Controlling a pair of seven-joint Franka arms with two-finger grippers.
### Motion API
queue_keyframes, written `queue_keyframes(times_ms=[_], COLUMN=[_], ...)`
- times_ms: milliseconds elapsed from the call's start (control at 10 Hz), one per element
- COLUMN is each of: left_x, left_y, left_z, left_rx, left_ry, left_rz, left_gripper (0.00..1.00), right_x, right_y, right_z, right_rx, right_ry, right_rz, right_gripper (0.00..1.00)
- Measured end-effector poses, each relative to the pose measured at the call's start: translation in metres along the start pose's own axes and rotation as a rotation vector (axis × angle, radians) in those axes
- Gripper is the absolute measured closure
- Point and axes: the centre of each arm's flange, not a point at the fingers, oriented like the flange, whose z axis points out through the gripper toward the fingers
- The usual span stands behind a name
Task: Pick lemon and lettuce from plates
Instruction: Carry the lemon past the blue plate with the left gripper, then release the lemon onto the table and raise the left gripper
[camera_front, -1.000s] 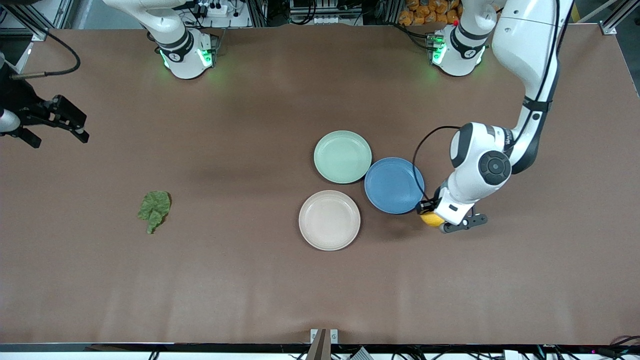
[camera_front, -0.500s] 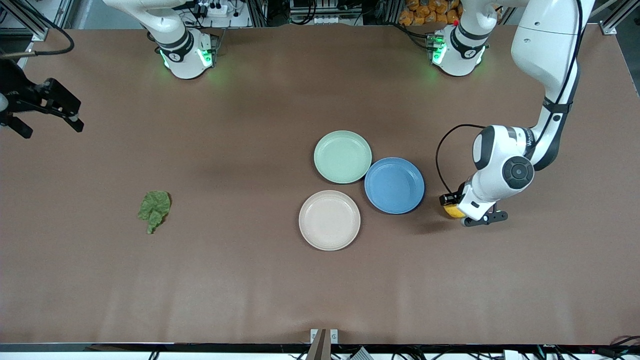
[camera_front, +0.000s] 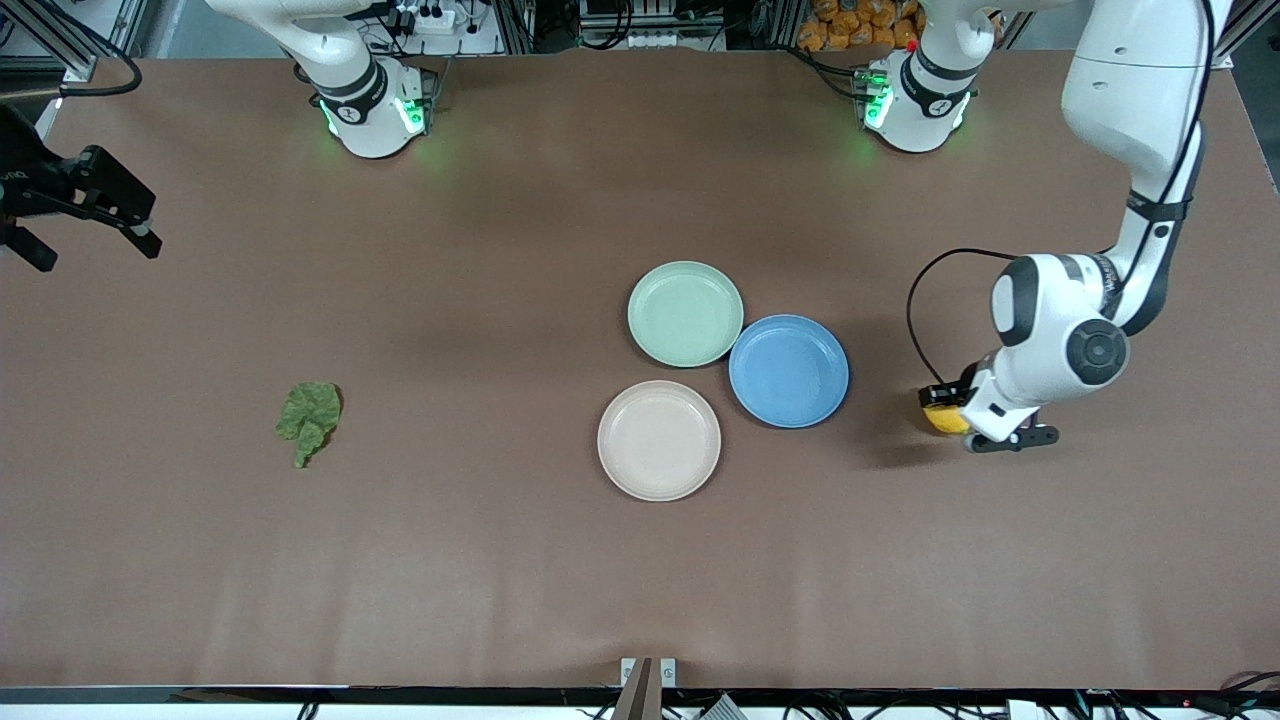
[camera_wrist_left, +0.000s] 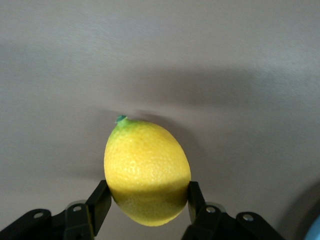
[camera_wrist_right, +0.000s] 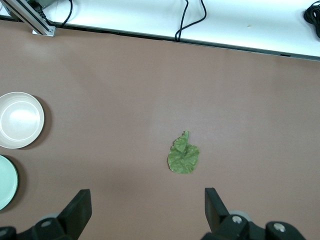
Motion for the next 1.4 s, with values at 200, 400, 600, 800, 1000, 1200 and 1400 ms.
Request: queue_keyframes(times_ms=[200,400,600,800,1000,1200,1400], left_x=[-0.001,0.0,0.0,-0.003,-0.003,-0.001,0.005], left_y=[-0.003,-0.011,-0.019,-0.02,-0.02,-0.024,-0.025], left_z=[-0.011,-0.036,-0.041,-0.037,-0.039,-0.046,-0.075], left_rx=[0.004,0.015,0.026,0.029,0.029,0.028,0.02], left_ry=[-0.017,-0.004,-0.008,-0.033,-0.033,-0.02,0.033], left_rz=[0.004,0.006,0.003,0.003,0.002,-0.005,-0.008], left_gripper=[0.33,0.33,0.33,0.26,0.01,0.0,0.0], right_x=[0.0,-0.003,-0.008,-0.016,-0.022,-0.025,-0.025], right_y=[0.001,0.006,0.009,0.008,0.015,0.018,0.018], right_z=[0.003,0.011,0.016,0.035,0.067,0.085,0.085], right_rx=[0.0,-0.004,-0.028,-0.033,-0.035,-0.033,-0.033], right_ry=[-0.015,-0.061,-0.11,-0.196,-0.264,-0.292,-0.281], right_rz=[0.002,0.009,0.007,0.004,0.016,0.02,0.02], right_gripper=[0.0,0.0,0.0,0.0,0.0,0.0,0.0])
